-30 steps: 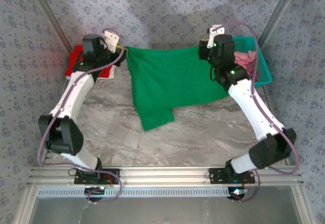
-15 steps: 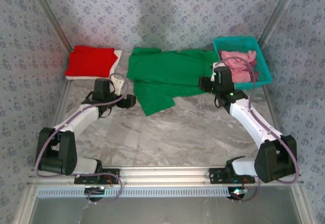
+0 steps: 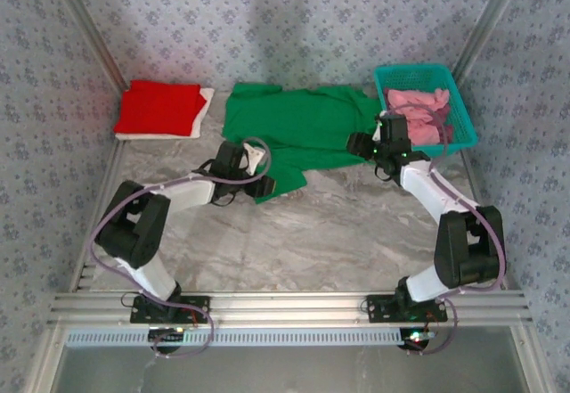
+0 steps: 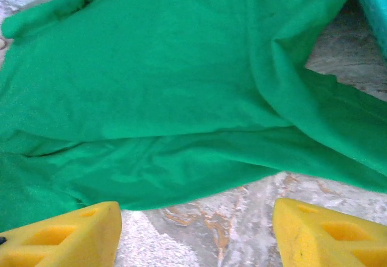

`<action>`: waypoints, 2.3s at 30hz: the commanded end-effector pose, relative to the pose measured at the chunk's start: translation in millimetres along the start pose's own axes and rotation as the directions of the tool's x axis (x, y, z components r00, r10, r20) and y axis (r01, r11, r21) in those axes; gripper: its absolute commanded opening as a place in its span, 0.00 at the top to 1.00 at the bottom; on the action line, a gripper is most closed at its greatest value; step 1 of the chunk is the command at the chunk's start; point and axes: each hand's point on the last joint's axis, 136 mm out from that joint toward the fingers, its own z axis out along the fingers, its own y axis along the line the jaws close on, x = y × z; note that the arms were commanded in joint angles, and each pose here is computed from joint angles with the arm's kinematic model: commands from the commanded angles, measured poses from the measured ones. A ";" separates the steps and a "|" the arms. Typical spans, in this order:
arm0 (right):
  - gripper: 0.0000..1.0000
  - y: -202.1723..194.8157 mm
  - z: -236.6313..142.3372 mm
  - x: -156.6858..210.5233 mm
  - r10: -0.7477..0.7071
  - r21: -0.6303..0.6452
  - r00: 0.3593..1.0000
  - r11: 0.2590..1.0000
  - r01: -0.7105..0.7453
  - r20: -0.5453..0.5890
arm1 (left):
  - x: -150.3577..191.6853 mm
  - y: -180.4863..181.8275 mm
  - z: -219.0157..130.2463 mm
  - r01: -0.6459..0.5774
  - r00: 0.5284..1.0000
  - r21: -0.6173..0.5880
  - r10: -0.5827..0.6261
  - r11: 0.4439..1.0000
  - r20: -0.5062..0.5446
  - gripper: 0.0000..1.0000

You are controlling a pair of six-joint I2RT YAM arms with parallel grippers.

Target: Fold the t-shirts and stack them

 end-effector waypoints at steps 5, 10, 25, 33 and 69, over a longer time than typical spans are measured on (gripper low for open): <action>0.31 4.6 -8.4 -17.3 0.069 -0.034 0.997 0.997 -0.068 0.037 | -26.5 39.2 35.8 0.288 0.957 -0.121 -0.282 0.950 0.063 1.00; 0.30 1.7 -24.8 -30.9 0.077 -0.016 0.992 0.997 -0.075 0.098 | 26.1 44.1 46.2 0.499 0.865 -0.128 -0.502 0.857 0.015 1.00; 0.28 -20.5 -45.9 -34.5 0.141 0.031 0.986 0.989 -0.144 0.093 | 166.2 62.9 -110.0 0.632 0.736 -0.382 -0.676 0.674 0.026 1.00; 0.30 -17.4 -20.9 -0.9 0.100 0.074 0.994 0.993 -0.097 -0.041 | 95.7 54.0 -143.5 0.633 0.774 -0.225 -0.604 0.741 0.188 1.00; 0.44 -20.5 -2.8 23.7 0.108 0.130 0.977 0.988 -0.085 -0.182 | 235.0 25.4 -146.3 0.816 0.569 -0.227 -0.810 0.532 0.145 1.00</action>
